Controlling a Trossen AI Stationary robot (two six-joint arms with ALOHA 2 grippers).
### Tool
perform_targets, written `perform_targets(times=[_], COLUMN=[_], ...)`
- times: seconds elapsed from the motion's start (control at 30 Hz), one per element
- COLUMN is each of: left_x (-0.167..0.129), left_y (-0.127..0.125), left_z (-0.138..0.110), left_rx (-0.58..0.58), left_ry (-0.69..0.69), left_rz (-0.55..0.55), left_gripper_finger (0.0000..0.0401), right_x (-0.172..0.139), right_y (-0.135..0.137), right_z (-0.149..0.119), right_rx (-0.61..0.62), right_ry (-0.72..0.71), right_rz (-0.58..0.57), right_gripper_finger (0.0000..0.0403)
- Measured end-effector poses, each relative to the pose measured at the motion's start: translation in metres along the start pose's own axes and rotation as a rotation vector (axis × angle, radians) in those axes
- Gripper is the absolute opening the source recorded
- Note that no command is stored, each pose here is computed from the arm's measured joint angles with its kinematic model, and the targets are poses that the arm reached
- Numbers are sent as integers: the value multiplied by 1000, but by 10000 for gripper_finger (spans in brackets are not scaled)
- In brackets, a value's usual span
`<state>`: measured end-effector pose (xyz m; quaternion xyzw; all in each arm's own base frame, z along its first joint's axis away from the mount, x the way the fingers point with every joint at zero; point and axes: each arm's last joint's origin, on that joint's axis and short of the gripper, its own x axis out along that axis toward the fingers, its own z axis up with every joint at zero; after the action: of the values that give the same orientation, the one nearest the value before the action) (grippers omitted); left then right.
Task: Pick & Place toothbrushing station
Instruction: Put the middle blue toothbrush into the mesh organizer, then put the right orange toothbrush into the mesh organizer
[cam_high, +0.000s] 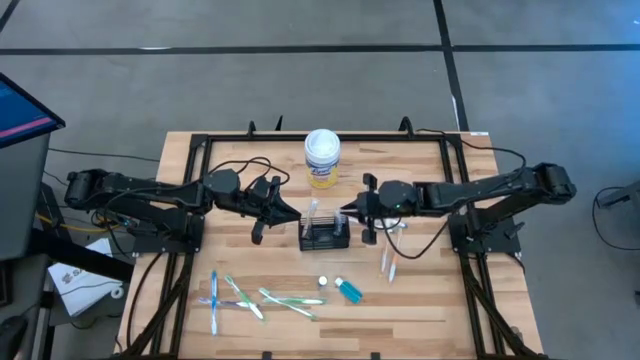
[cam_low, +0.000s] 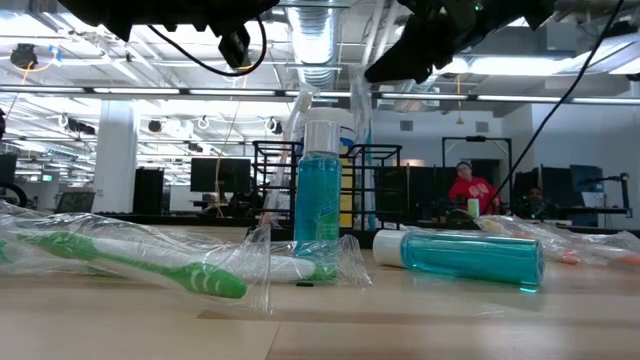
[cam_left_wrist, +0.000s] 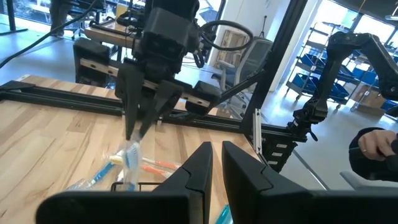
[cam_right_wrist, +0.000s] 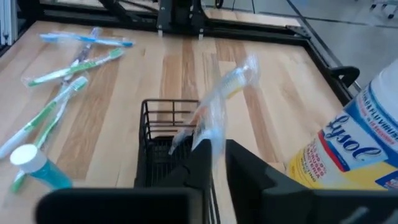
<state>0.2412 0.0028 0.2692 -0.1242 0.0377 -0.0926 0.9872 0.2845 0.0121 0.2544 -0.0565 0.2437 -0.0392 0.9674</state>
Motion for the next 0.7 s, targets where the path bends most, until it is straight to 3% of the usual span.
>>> perform_targets(times=[0.37,0.7], left_x=[0,0], left_y=[0,0], left_z=[0,0], left_rx=[0,-1], left_ry=[0,4], left_rz=[0,2], left_gripper_finger=[30,30], right_x=[-3,-13], right_y=[-17,-19], right_z=[-6,-22], right_rx=[23,88], right_ry=[70,245], right_rz=[-51,-54], right_gripper_finger=[132,139])
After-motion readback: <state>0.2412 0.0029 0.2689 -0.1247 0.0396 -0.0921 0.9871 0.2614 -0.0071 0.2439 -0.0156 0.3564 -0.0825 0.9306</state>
